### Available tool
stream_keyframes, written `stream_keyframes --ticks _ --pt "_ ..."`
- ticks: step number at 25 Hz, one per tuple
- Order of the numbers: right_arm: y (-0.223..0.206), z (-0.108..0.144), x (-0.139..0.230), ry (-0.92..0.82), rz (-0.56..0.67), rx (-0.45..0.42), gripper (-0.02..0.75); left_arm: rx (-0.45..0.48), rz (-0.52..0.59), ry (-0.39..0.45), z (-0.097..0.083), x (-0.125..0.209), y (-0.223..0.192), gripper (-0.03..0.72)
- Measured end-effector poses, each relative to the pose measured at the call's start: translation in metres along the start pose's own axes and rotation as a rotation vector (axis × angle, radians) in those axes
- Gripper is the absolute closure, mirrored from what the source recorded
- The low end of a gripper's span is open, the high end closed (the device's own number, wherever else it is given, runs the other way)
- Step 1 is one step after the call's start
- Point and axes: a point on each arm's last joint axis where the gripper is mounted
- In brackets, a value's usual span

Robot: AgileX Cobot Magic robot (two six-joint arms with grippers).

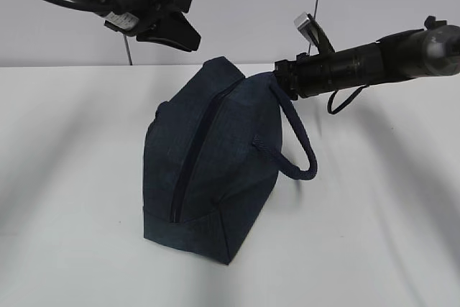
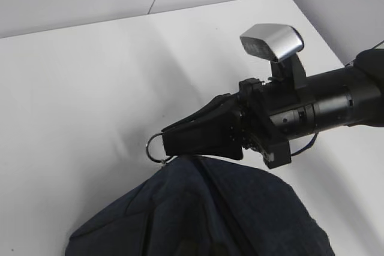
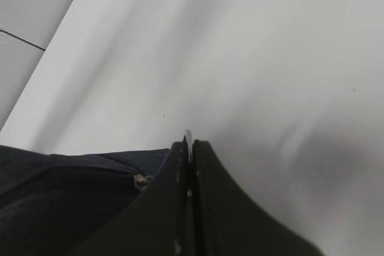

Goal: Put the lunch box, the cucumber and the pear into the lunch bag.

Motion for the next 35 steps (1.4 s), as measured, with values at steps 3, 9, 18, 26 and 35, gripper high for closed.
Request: stream_keyframes --ticks 3,9,18,26,35 --pt "0.0 -0.001 0.002 -0.007 0.019 0.014 0.738 0.003 -0.002 0.004 0.0 0.0 0.0 0.688" --pt "0.0 -0.006 0.006 -0.046 0.071 0.071 0.738 0.004 -0.003 0.005 0.0 0.0 0.0 0.688" --pt "0.002 -0.011 0.01 -0.071 0.139 0.135 0.738 0.004 -0.004 0.005 0.0 0.0 0.0 0.685" --pt "0.001 -0.005 0.005 -0.062 0.082 0.072 0.724 0.002 -0.006 0.004 0.0 0.0 0.0 0.682" --pt "0.012 0.018 -0.041 0.083 -0.012 0.007 0.282 -0.021 -0.015 -0.007 0.002 -0.001 0.0 0.604"
Point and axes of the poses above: a point on each arm's last joint axis where the gripper is mounted, y pointing back along that axis away from the gripper, z along the wrist's bending axis when the last joint is at zero, x = y × z, and after that the axes turned 3 degrees about -y, right-handed
